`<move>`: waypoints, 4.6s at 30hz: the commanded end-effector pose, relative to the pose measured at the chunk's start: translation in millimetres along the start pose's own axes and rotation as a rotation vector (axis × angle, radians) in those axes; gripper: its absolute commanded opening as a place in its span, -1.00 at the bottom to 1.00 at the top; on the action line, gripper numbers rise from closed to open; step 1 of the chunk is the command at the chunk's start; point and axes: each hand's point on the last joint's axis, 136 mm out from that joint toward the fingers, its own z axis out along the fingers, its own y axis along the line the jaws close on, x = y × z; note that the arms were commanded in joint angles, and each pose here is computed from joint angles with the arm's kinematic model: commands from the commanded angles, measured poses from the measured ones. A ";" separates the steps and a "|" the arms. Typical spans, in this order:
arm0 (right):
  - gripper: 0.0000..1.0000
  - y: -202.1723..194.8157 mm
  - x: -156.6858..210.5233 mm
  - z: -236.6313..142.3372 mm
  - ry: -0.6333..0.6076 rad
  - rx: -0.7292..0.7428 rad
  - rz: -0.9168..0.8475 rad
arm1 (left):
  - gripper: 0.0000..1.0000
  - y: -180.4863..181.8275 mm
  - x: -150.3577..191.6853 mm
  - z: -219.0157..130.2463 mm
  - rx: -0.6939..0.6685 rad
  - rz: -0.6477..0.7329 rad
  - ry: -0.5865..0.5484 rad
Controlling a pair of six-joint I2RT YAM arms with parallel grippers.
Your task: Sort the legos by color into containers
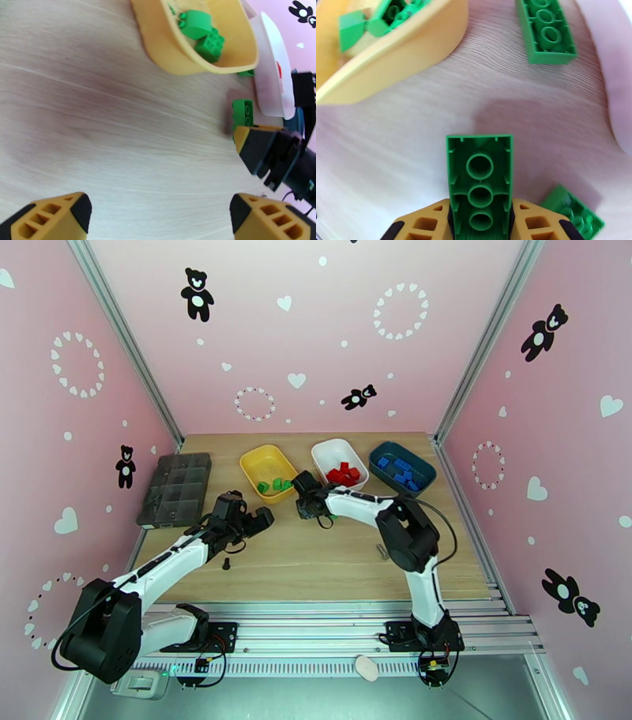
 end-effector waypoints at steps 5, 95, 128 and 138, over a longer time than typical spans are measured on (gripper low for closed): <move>-0.38 3.3 -25.4 -59.5 -0.127 -0.046 0.029 | 0.97 -28.0 -25.9 -2.9 0.096 -0.017 -0.018; 0.48 -40.4 24.4 6.2 0.033 -0.040 -0.153 | 0.97 -70.5 26.7 28.0 0.125 0.047 0.054; 0.22 -29.5 11.8 -13.5 0.020 0.119 -0.108 | 0.97 -19.9 -6.5 8.6 0.089 -0.044 -0.004; 0.23 -35.7 34.1 4.7 0.075 0.122 -0.096 | 0.97 -19.4 -3.9 15.0 0.097 -0.052 0.010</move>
